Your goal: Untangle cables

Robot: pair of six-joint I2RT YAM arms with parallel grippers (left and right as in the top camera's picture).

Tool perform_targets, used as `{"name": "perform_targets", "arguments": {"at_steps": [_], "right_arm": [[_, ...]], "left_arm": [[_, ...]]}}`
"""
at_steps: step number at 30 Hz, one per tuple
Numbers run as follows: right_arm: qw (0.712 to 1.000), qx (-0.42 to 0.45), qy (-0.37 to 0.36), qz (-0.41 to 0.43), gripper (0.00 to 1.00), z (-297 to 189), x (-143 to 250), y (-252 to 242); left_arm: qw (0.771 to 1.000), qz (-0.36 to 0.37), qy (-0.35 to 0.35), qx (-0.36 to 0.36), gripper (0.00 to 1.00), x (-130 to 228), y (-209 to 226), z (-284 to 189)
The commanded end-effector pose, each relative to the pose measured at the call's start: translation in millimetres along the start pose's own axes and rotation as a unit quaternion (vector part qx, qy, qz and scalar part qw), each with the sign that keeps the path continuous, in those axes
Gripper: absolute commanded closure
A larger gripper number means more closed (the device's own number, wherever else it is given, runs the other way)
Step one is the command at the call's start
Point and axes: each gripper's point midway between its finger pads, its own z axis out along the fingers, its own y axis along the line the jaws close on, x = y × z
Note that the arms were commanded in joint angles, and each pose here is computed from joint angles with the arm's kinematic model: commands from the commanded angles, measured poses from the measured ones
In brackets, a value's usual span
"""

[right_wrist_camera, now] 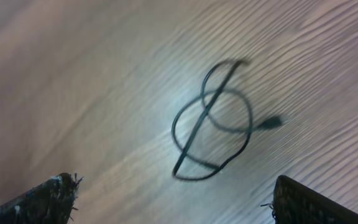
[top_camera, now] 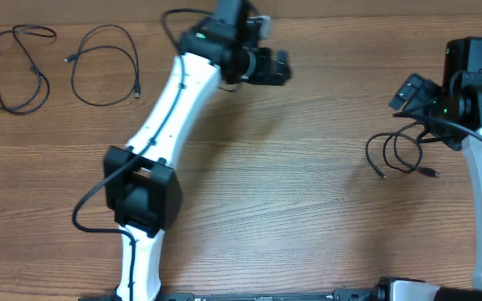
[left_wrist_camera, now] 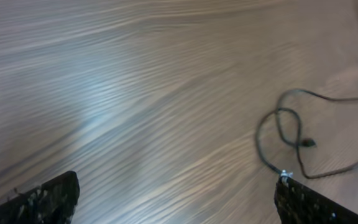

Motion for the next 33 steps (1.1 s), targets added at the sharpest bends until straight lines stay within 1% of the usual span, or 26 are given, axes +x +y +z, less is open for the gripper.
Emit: {"name": "perform_targets", "arguments": {"at_steps": [1,3,6,10,13,15,22,23,24,25,26,28,29,31,32,33], "right_arm": [[0.995,0.015,-0.077,0.055,0.00,-26.4,-24.9,-11.5],[0.993,0.007,-0.087,0.077,0.00,-30.7,-28.1,-11.4],[0.987,-0.001,-0.103,0.119,0.01,-36.0,-36.1,-15.6],[0.974,-0.002,-0.123,0.191,0.00,-37.5,-50.6,-30.6],[0.967,0.005,-0.127,0.221,0.00,-37.2,-55.4,-42.5],[0.965,0.010,-0.129,0.227,0.00,-37.0,-57.2,-48.2],[0.965,0.027,-0.119,0.233,0.00,-35.5,-52.4,-59.5],[0.966,0.029,-0.116,0.231,0.00,-35.1,-51.2,-60.0],[0.967,0.031,-0.114,0.227,0.00,-34.9,-50.2,-60.4],[0.967,0.032,-0.112,0.225,0.00,-34.7,-49.0,-60.9],[0.967,0.034,-0.110,0.225,0.00,-34.6,-48.0,-61.3],[0.968,0.036,-0.107,0.225,0.00,-34.3,-46.3,-62.0],[0.968,0.038,-0.104,0.224,0.00,-34.1,-44.7,-62.7],[0.969,0.042,-0.099,0.223,0.00,-33.7,-41.7,-64.1],[0.969,0.043,-0.097,0.223,0.00,-33.6,-40.8,-64.5],[0.969,0.045,-0.095,0.223,0.01,-33.4,-39.7,-64.9]], "left_arm": [[0.997,0.077,-0.001,-0.011,0.01,12.0,-37.8,28.9],[0.995,0.098,-0.011,-0.029,0.00,14.1,-50.3,40.4],[0.992,0.125,-0.008,-0.011,0.01,27.1,-79.8,60.1],[0.986,0.168,0.014,0.014,0.01,55.4,-114.0,91.2],[0.973,0.226,0.036,0.034,0.00,81.6,-136.0,112.5],[0.964,0.254,0.049,0.062,0.00,97.9,-152.9,121.9],[0.941,0.280,0.054,0.180,0.00,124.2,-208.5,135.0],[0.938,0.284,0.051,0.192,0.05,125.3,-214.1,136.4],[0.937,0.287,0.047,0.195,0.27,126.6,-215.9,142.2],[0.937,0.290,0.043,0.192,0.42,127.0,-216.7,146.7],[0.938,0.291,0.041,0.186,0.46,128.1,-213.9,153.6],[0.940,0.290,0.037,0.175,0.52,129.8,-208.4,167.6],[0.941,0.289,0.036,0.173,0.51,131.5,-205.0,176.6],[0.941,0.288,0.033,0.174,0.46,136.7,-197.4,198.6],[0.941,0.289,0.033,0.174,0.55,139.2,-194.2,206.6],[0.941,0.288,0.034,0.173,0.73,142.5,-189.6,215.3]]}}
